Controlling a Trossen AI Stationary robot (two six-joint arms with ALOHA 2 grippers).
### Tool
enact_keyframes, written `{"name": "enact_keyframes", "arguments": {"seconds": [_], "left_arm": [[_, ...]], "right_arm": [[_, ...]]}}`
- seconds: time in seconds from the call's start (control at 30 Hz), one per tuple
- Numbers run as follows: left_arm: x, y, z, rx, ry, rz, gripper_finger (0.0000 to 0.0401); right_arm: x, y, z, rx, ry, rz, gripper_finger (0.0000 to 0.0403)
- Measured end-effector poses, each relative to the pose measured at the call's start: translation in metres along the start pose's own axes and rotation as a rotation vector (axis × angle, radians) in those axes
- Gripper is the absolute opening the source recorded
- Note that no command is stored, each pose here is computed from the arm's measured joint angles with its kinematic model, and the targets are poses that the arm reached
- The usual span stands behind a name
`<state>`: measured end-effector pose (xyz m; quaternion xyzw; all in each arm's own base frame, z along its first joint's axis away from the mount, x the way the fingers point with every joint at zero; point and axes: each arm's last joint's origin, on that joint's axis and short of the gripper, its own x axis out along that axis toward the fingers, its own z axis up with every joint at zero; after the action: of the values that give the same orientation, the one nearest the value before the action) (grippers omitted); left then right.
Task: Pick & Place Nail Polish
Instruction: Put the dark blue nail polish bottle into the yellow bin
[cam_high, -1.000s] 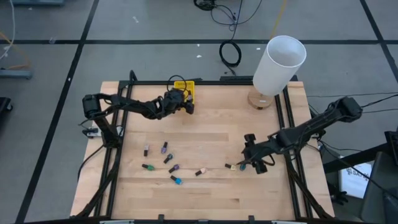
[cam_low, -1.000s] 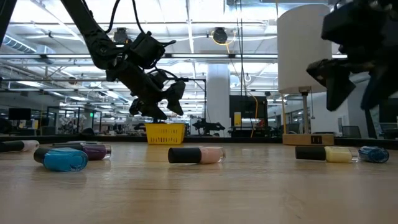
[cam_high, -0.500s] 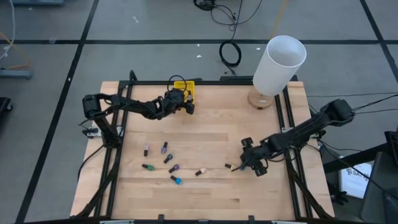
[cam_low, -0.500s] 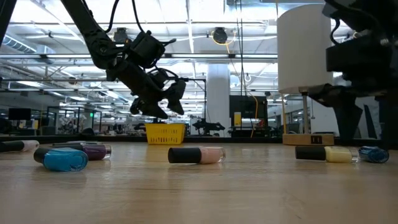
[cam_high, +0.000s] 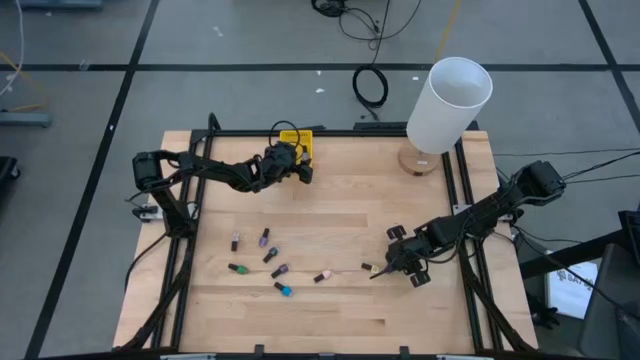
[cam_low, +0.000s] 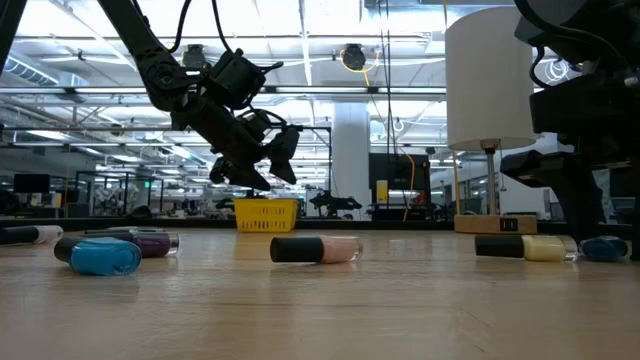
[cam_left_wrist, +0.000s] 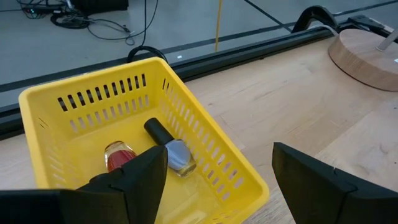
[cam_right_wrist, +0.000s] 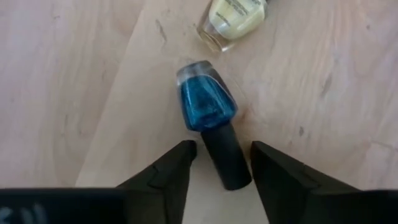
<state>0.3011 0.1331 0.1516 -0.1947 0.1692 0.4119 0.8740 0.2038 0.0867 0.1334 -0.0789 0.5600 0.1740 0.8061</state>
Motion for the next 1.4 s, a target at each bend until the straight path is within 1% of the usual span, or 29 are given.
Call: {"name": "enact_keyframes", "arguments": {"seconds": [0.37, 0.4, 0.57, 0.63, 0.73, 0.8, 0.9, 1.0, 1.07, 1.17, 1.23, 1.4], "left_arm": [[0.0, 0.0, 0.0, -0.001, 0.001, 0.0, 0.0285], [0.0, 0.0, 0.0, -0.001, 0.0, 0.0, 0.0285], [0.0, 0.0, 0.0, -0.001, 0.0, 0.0, 0.0285], [0.0, 0.0, 0.0, 0.0, 0.001, 0.0, 0.0285], [0.0, 0.0, 0.0, 0.0, 0.001, -0.001, 0.0285], [0.0, 0.0, 0.0, 0.0, 0.001, -0.001, 0.0285], [0.0, -0.001, -0.001, 0.002, 0.001, -0.003, 0.0285], [-0.001, -0.003, -0.001, 0.013, 0.0, -0.01, 0.0285], [-0.002, -0.006, -0.001, 0.037, -0.011, -0.023, 0.0285], [-0.004, -0.012, 0.0, 0.076, -0.028, -0.077, 0.0285], [-0.006, -0.018, 0.002, 0.102, -0.055, -0.127, 0.0285], [-0.017, -0.04, 0.009, 0.139, -0.192, -0.249, 0.0285]], "right_arm": [[0.0, 0.0, 0.001, 0.001, -0.009, 0.004, 0.0057], [0.0, 0.0, 0.001, 0.0, -0.009, 0.004, 0.0051], [-0.003, 0.0, 0.001, 0.001, -0.027, -0.006, 0.0051], [-0.009, -0.001, 0.003, 0.004, -0.045, -0.042, 0.0051], [-0.023, -0.002, 0.009, 0.006, -0.109, -0.1, 0.0051], [-0.032, -0.003, 0.008, 0.007, -0.126, -0.153, 0.0051], [-0.046, -0.006, 0.003, 0.034, -0.145, -0.274, 0.0051], [-0.059, -0.012, -0.001, 0.109, -0.185, -0.41, 0.0051], [-0.067, -0.018, -0.002, 0.186, -0.241, -0.494, 0.0051], [-0.074, -0.029, -0.002, 0.266, -0.341, -0.573, 0.0051], [-0.074, -0.036, -0.002, 0.282, -0.427, -0.606, 0.0051], [-0.065, -0.055, -0.008, 0.255, -0.655, -0.645, 0.0051]]}}
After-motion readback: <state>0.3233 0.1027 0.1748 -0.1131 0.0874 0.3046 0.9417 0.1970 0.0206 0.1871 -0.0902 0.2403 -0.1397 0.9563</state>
